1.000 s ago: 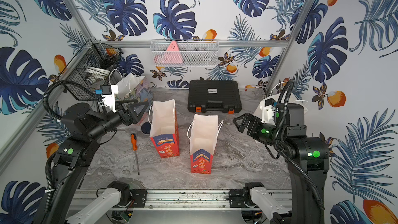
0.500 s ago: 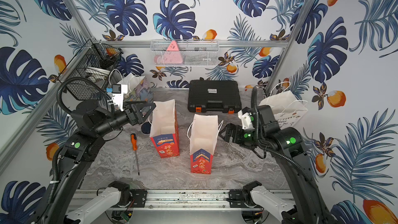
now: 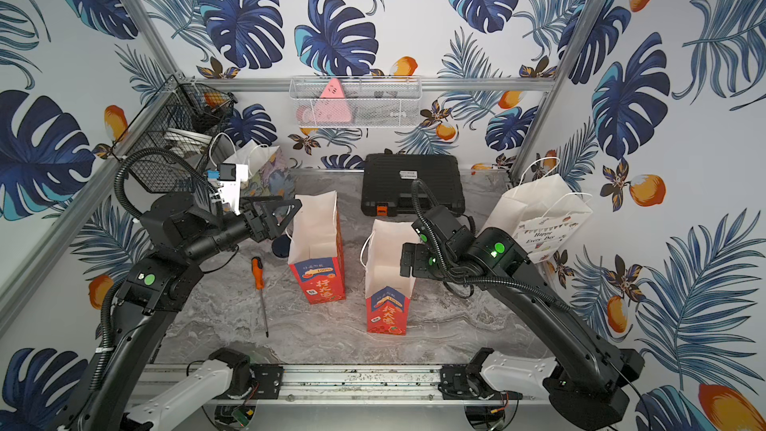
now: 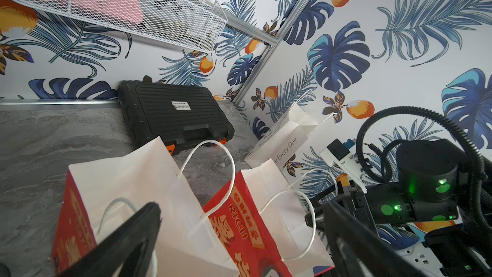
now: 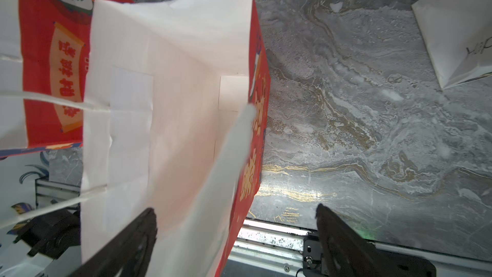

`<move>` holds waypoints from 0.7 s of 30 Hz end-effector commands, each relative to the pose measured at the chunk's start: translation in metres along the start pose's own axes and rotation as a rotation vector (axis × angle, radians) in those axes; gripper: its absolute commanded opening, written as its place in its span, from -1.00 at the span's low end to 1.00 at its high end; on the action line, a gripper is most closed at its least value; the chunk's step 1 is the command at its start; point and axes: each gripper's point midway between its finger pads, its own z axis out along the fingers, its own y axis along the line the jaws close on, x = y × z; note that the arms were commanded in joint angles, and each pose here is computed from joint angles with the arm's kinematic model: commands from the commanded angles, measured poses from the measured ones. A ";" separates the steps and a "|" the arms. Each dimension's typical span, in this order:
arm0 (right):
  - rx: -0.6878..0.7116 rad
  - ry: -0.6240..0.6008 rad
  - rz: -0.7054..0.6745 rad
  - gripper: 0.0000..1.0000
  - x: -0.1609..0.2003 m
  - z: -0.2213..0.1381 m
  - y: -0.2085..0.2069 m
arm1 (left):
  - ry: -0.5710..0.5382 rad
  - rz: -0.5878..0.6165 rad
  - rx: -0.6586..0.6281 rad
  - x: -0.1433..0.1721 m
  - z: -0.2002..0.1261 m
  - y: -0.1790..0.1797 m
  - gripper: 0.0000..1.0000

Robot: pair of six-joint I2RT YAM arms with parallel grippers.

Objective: Put away the paper bag
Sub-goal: Adjust the paper bag at the center of the board.

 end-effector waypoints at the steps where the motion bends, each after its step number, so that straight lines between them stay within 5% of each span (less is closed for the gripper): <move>1: 0.085 -0.034 0.021 0.84 -0.003 0.000 -0.012 | 0.013 0.016 -0.014 0.004 0.001 0.003 0.98; 14: 0.136 -0.025 -0.014 0.43 0.004 0.013 -0.009 | 0.026 0.035 -0.037 0.009 -0.002 0.006 0.98; 21: 0.153 -0.039 -0.007 0.00 0.002 0.015 -0.011 | 0.006 0.019 -0.031 0.007 -0.003 0.004 0.98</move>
